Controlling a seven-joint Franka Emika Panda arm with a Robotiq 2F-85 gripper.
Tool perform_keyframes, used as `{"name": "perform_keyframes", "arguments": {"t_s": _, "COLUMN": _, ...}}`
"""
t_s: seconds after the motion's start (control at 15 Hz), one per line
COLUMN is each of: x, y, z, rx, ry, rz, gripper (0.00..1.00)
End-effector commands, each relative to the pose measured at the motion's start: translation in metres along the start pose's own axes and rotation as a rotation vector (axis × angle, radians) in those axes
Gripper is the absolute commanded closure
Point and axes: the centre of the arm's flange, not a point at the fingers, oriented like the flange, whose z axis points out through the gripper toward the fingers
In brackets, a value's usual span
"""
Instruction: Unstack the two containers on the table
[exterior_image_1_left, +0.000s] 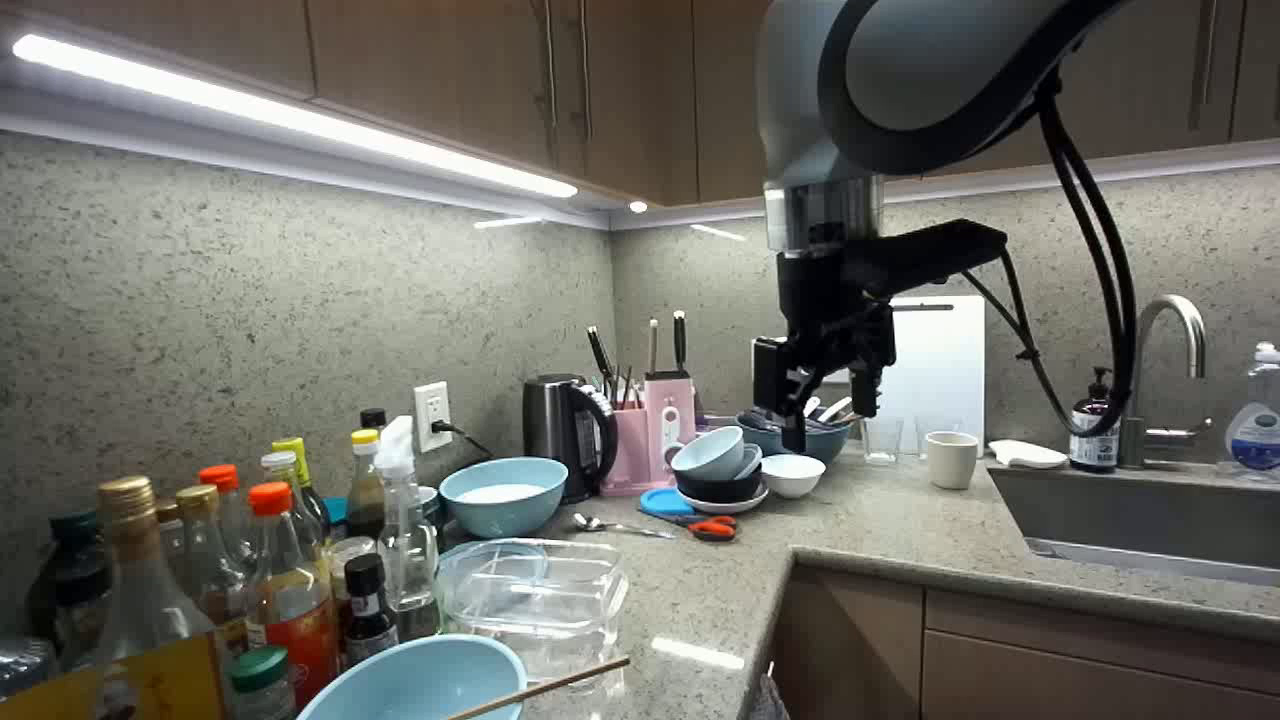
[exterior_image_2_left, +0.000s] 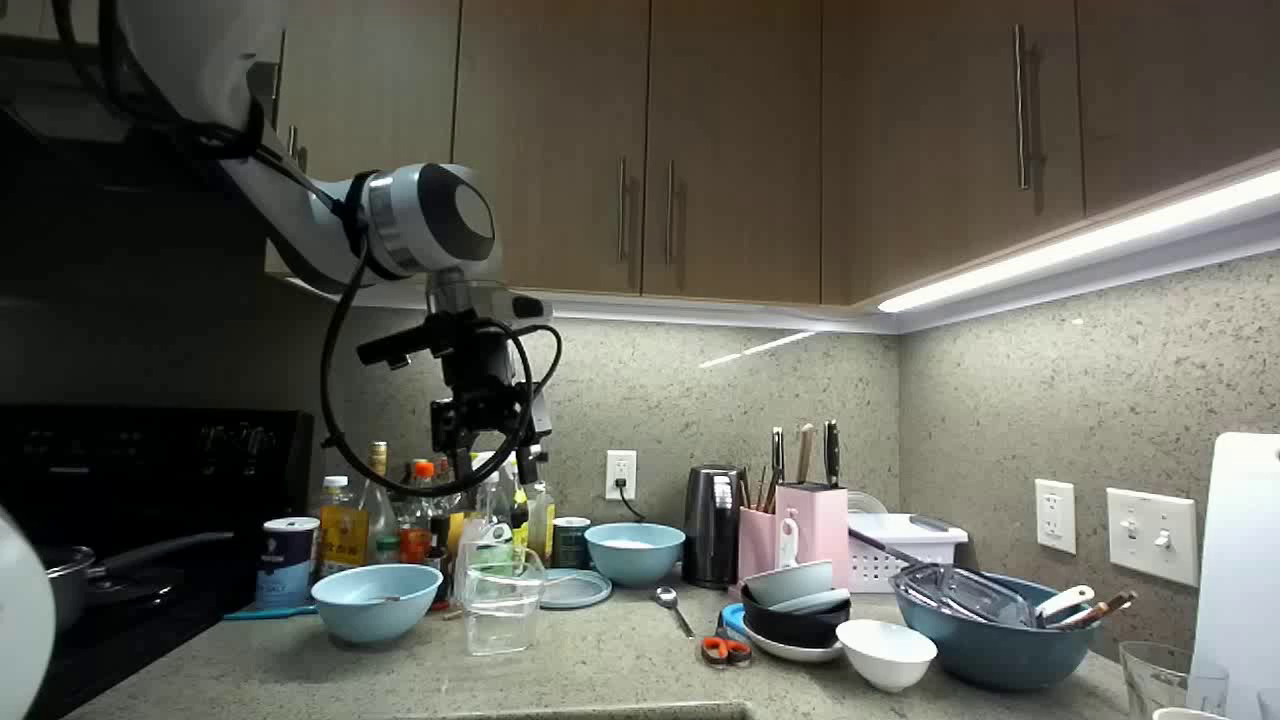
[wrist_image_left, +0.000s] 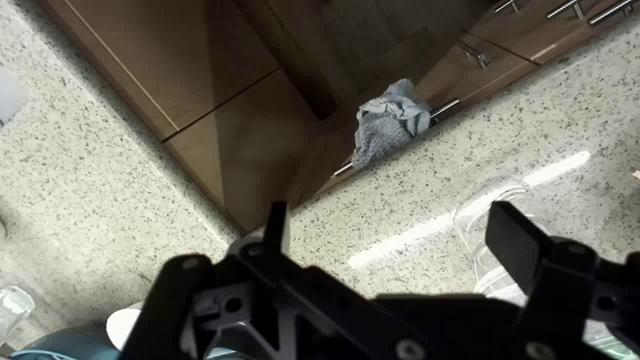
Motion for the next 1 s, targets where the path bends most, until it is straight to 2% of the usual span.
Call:
{"name": "perform_keyframes", "arguments": {"t_s": 0.0, "x": 0.000, "y": 0.000, "z": 0.000, "rx": 0.000, "ry": 0.000, "rz": 0.000, "gripper": 0.00}}
{"name": "perform_keyframes", "arguments": {"t_s": 0.33, "x": 0.000, "y": 0.000, "z": 0.000, "rx": 0.000, "ry": 0.000, "rz": 0.000, "gripper": 0.00}}
{"name": "perform_keyframes", "arguments": {"t_s": 0.47, "x": 0.012, "y": -0.014, "z": 0.007, "rx": -0.012, "ry": -0.004, "rz": -0.024, "gripper": 0.00}}
{"name": "perform_keyframes", "arguments": {"t_s": 0.67, "x": 0.031, "y": -0.048, "z": 0.021, "rx": -0.019, "ry": -0.018, "rz": -0.091, "gripper": 0.00}}
{"name": "perform_keyframes", "arguments": {"t_s": 0.93, "x": 0.063, "y": -0.108, "z": 0.042, "rx": -0.028, "ry": 0.009, "rz": -0.240, "gripper": 0.00}}
